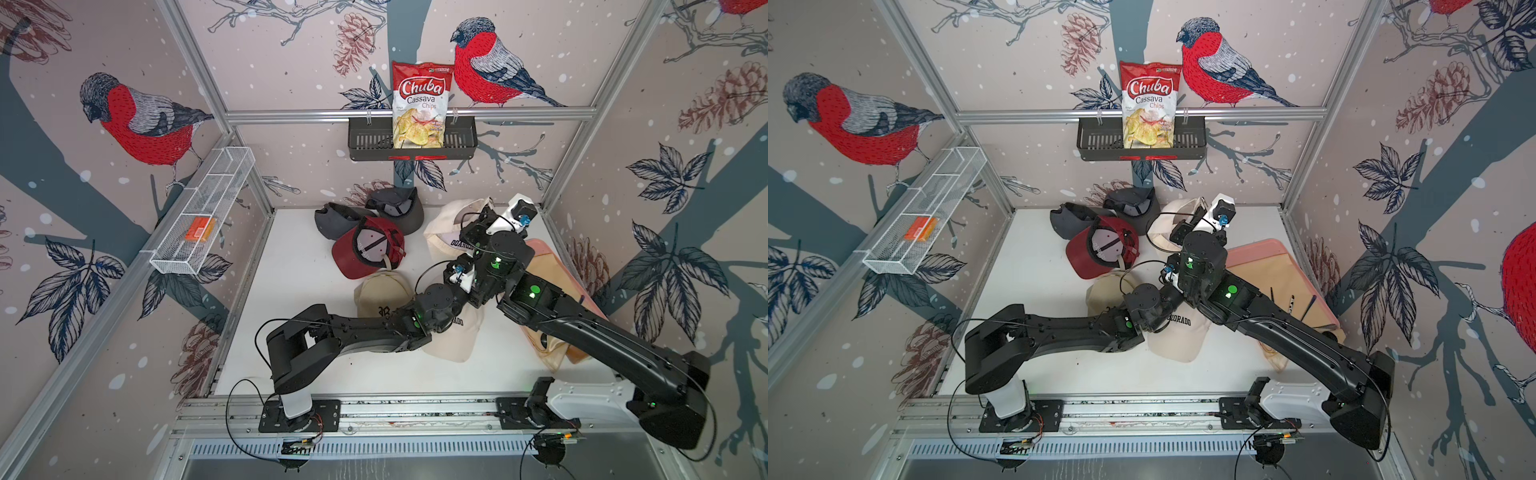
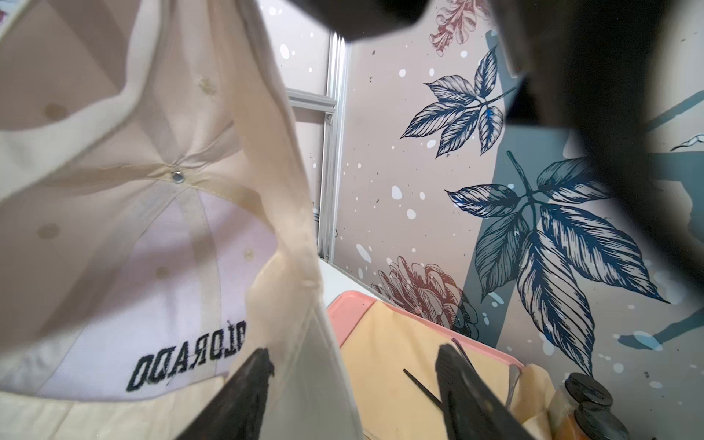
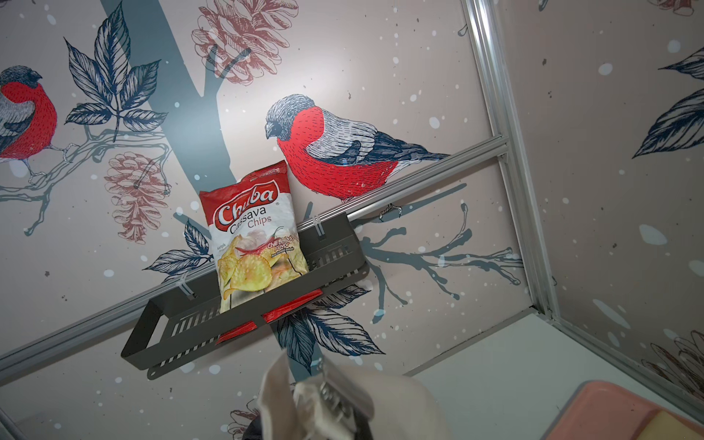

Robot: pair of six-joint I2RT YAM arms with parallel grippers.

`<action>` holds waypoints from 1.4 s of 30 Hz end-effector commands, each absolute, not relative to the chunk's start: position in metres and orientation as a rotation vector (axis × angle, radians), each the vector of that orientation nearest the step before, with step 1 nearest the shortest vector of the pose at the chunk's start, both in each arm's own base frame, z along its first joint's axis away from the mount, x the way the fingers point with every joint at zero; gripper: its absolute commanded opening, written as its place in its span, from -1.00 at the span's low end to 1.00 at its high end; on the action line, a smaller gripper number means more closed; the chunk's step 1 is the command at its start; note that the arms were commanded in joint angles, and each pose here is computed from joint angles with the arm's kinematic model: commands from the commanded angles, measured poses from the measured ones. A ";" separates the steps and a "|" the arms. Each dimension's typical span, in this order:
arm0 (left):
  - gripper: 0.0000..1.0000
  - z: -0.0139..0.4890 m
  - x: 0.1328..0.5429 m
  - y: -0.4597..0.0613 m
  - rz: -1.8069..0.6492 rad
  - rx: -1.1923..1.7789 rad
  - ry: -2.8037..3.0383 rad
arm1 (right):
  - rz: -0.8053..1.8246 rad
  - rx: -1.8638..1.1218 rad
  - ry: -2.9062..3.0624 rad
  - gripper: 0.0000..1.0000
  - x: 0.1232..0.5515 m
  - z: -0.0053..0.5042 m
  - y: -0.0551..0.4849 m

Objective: Open the adjustable buckle of the baseball cap
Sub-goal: Place the baseball cap at the center of the board.

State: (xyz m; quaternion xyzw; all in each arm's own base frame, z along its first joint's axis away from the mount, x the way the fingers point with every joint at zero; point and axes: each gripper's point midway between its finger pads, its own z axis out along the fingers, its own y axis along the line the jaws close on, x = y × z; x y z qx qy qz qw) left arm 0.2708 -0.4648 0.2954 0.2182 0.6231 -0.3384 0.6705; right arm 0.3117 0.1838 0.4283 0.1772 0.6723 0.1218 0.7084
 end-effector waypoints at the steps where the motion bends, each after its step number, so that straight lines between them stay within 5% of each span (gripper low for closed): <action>1: 0.09 0.284 0.286 -0.461 -0.759 0.465 1.472 | 0.303 0.437 1.470 -1.00 0.310 0.434 0.182; 7: -0.63 0.285 0.301 -0.439 -0.757 0.477 1.498 | 0.310 0.407 1.469 -1.00 0.311 0.434 0.185; 12: -0.97 0.289 0.298 -0.433 -0.761 0.545 1.495 | 0.318 0.386 1.470 -1.00 0.316 0.433 0.187; 23: -1.00 0.294 0.298 -0.436 -0.864 0.631 1.457 | 0.341 0.375 1.473 -1.00 0.332 0.432 0.176; 34: -1.00 0.289 0.363 -0.442 -1.076 0.707 1.491 | 0.349 0.262 1.445 0.22 0.333 0.434 0.159; 42: -1.00 0.253 0.415 -0.456 -1.324 0.743 1.560 | 0.376 0.142 1.455 0.49 0.321 0.422 0.161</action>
